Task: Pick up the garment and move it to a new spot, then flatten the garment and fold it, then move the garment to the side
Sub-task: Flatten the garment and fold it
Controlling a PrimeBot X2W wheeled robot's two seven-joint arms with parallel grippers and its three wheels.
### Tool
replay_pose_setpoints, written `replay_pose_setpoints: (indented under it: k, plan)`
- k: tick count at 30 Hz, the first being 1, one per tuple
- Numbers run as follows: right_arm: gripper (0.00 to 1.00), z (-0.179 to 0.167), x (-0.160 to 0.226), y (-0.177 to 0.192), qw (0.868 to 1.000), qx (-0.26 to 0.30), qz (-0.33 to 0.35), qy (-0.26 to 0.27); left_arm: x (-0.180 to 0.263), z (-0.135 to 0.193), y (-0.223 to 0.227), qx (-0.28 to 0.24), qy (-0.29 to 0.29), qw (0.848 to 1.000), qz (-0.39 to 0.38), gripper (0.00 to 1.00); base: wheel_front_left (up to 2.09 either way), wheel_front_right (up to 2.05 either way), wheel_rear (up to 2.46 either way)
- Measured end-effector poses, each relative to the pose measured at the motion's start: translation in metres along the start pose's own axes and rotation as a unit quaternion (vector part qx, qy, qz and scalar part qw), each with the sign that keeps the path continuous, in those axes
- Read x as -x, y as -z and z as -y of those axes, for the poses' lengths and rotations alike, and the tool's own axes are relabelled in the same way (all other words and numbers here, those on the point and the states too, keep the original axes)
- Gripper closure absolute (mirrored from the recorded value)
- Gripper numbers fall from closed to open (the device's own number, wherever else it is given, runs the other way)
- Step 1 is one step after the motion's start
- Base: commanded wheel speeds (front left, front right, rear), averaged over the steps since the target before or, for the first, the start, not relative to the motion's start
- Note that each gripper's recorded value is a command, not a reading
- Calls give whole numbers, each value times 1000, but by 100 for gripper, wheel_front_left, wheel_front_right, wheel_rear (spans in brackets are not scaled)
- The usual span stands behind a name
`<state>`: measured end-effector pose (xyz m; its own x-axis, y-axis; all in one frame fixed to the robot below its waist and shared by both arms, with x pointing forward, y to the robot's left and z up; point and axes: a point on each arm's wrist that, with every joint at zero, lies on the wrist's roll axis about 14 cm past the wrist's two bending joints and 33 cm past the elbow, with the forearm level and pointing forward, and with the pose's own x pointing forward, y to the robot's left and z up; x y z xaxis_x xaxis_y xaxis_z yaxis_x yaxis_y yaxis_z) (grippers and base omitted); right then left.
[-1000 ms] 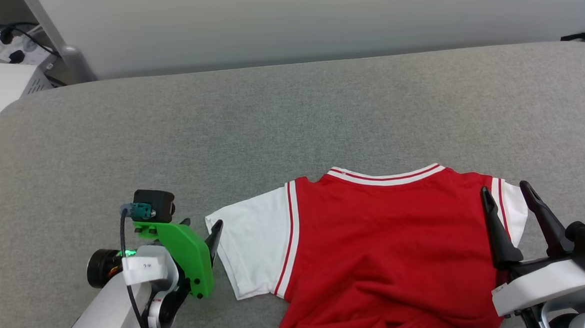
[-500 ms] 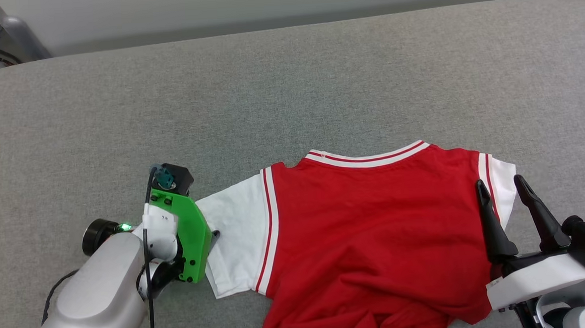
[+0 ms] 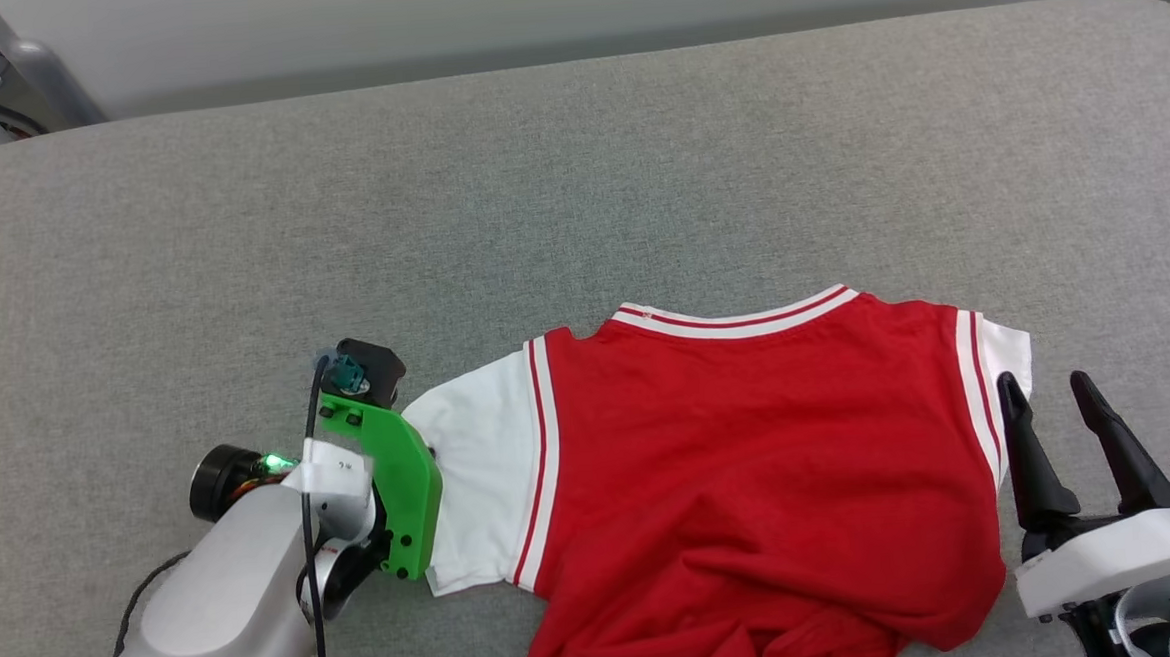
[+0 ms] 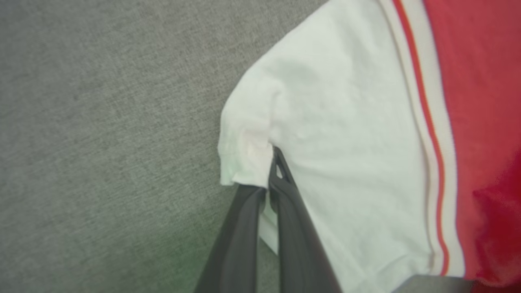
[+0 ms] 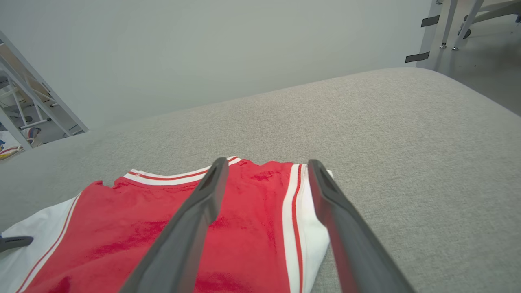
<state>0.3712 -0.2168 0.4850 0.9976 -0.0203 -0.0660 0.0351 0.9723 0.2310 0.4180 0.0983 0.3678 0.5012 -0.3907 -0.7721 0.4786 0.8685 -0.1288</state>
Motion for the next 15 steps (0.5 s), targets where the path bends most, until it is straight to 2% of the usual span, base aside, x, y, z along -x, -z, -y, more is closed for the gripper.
replay_pose_setpoints:
  k: [7,15]
  plan:
    - [0,38,0,16,998,-6,-59,33,24,-13,-12,43,-48,992,105,100,0,0,0]
    - [0,61,-17,36,985,-14,-169,36,68,-36,-31,68,-98,973,198,100,0,0,0]
